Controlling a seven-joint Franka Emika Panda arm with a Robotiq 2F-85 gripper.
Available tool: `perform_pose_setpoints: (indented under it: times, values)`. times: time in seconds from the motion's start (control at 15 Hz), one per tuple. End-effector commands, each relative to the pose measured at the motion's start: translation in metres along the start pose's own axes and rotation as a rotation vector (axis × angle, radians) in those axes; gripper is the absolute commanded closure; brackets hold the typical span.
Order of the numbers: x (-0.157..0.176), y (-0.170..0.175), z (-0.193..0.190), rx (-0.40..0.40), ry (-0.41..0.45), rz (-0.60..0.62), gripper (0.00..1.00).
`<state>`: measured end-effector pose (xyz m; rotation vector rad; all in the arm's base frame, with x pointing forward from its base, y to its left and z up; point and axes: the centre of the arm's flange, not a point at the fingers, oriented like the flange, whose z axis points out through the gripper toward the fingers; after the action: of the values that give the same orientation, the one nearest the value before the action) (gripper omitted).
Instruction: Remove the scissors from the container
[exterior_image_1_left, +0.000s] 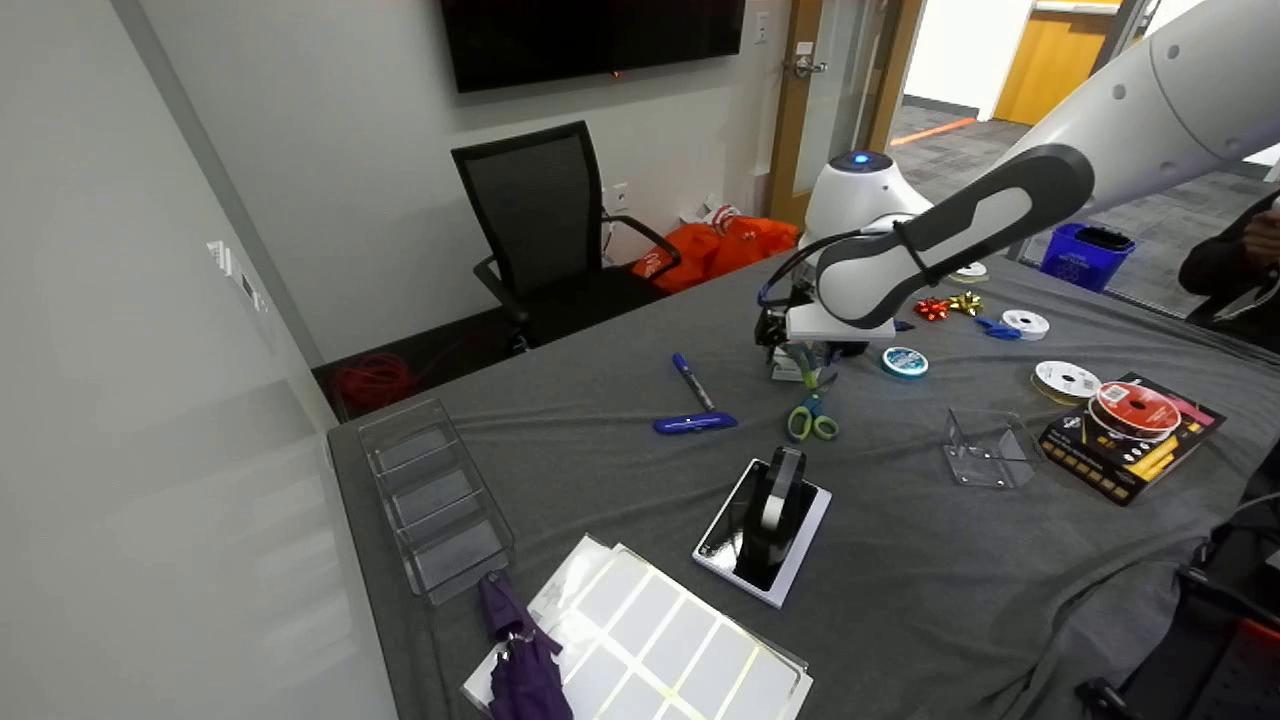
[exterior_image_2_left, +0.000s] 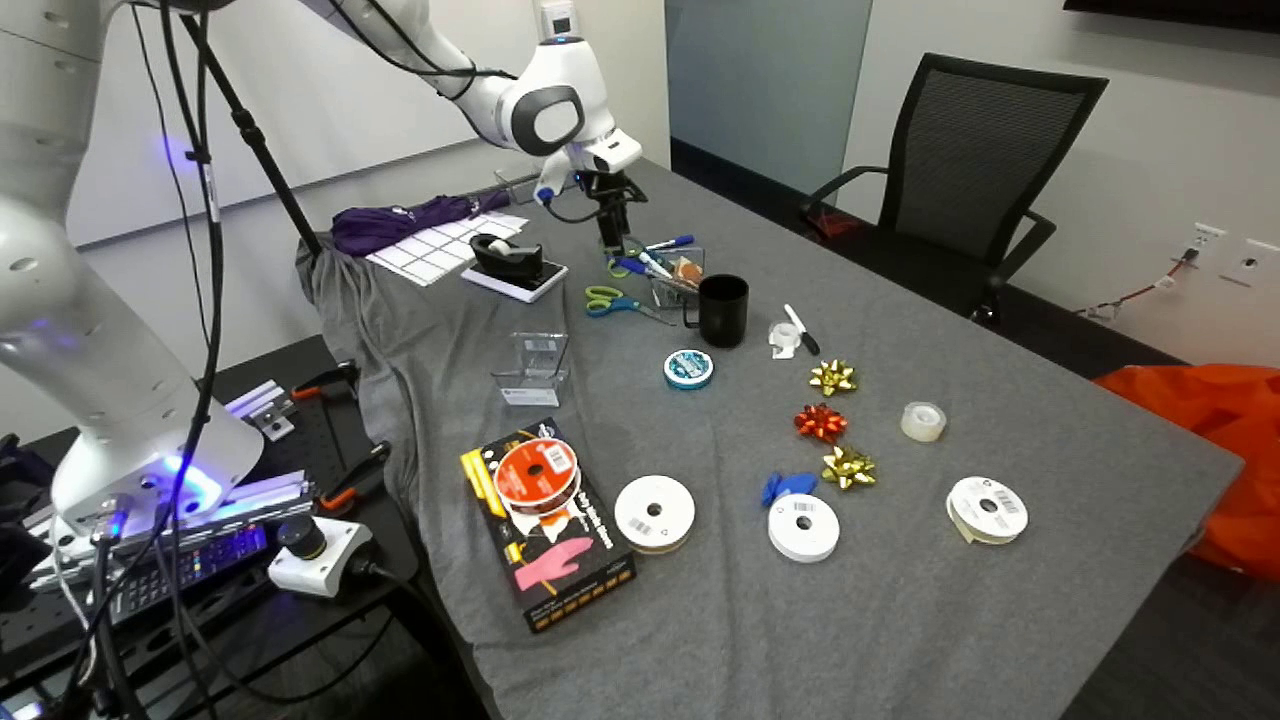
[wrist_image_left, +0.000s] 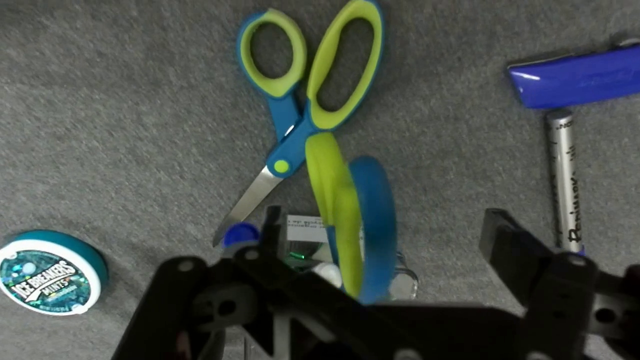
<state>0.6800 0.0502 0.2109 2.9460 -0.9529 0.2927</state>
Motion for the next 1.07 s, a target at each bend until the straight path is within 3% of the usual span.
perform_pose_setpoints:
  times: [0.0, 0.13, 0.2, 0.33, 0.93, 1.0]
  values:
    - [-0.0045, -0.0036, 0.01, -0.008, 0.0, 0.003, 0.0]
    - [-0.0048, -0.0042, 0.0121, -0.012, -0.002, 0.002, 0.0]
    - [-0.0046, -0.0044, 0.0134, -0.01, -0.003, 0.001, 0.25]
    - [-0.0044, -0.0049, 0.0153, -0.009, -0.001, 0.006, 0.34]
    - [-0.0038, -0.0061, 0.0122, -0.009, 0.006, 0.037, 0.99]
    - [-0.0036, -0.0064, 0.011, -0.01, 0.005, 0.038, 1.0]
